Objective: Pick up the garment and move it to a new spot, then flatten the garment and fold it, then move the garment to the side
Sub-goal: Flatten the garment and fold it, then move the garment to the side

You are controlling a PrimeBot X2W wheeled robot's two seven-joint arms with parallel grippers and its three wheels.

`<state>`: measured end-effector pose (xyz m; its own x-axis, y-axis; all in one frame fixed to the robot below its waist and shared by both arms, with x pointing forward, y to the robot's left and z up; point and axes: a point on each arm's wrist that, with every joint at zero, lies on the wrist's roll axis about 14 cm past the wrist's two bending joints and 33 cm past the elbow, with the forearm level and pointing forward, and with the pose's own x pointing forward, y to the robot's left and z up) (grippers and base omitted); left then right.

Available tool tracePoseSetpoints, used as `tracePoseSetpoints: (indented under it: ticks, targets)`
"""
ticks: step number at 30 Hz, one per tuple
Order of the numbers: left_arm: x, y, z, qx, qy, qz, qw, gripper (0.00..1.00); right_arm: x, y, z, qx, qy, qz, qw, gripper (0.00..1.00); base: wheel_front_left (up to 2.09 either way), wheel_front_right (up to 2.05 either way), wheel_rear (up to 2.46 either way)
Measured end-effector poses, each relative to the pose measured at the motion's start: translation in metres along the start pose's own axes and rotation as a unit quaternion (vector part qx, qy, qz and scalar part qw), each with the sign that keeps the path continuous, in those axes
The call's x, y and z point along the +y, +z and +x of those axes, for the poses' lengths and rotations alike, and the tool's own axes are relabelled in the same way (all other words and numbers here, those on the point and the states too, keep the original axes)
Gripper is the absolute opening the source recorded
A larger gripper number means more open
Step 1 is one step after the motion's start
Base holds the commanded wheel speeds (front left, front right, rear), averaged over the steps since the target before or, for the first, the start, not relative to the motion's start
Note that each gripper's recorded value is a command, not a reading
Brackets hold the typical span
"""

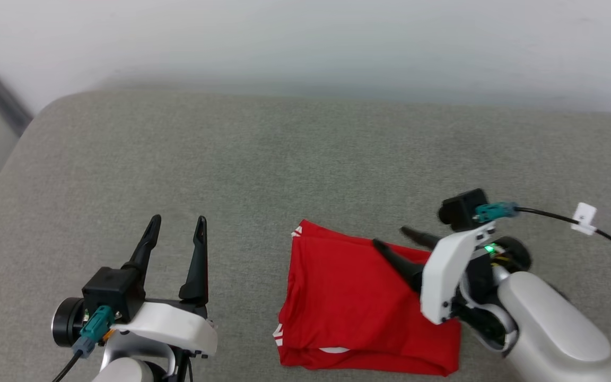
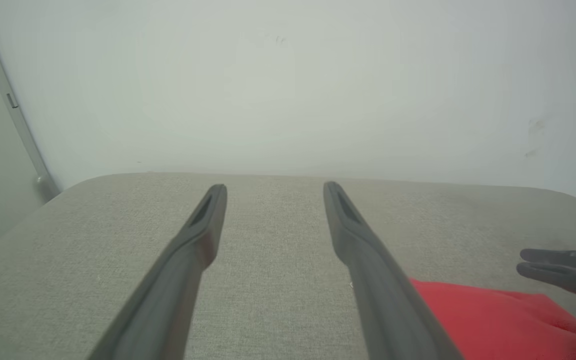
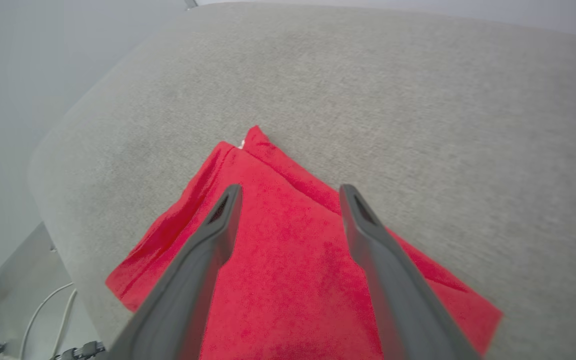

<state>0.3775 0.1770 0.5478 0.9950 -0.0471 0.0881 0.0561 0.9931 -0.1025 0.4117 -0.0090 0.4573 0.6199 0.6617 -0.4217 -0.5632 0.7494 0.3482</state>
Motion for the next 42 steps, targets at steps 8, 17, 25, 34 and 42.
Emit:
tracePoseSetpoints:
  ticks: [8,17,25,34,42]
  targets:
    - [-0.007,-0.001,0.0,0.003,-0.008,-0.003,1.0,1.0,-0.085,0.033,-0.072,-0.113,-0.162,-0.09,0.976,1.0,0.0,0.0,0.0]
    - [-0.013,-0.003,-0.003,0.004,-0.014,-0.008,1.0,1.0,-0.097,0.075,-0.168,-0.3,-0.271,-0.107,0.908,1.0,0.0,0.0,0.0]
    - [-0.011,-0.005,-0.011,0.007,-0.01,-0.008,1.0,1.0,-0.062,0.056,-0.195,-0.331,-0.278,-0.086,0.898,1.0,0.0,0.0,0.0]
    - [-0.009,-0.012,-0.018,0.018,-0.004,-0.004,1.0,1.0,-0.049,0.039,-0.205,-0.321,-0.285,-0.07,0.9,1.0,0.0,0.0,0.0]
    - [-0.008,-0.014,-0.019,0.022,-0.004,-0.004,1.0,1.0,-0.05,0.041,-0.207,-0.316,-0.291,-0.071,0.9,1.0,0.0,0.0,0.0]
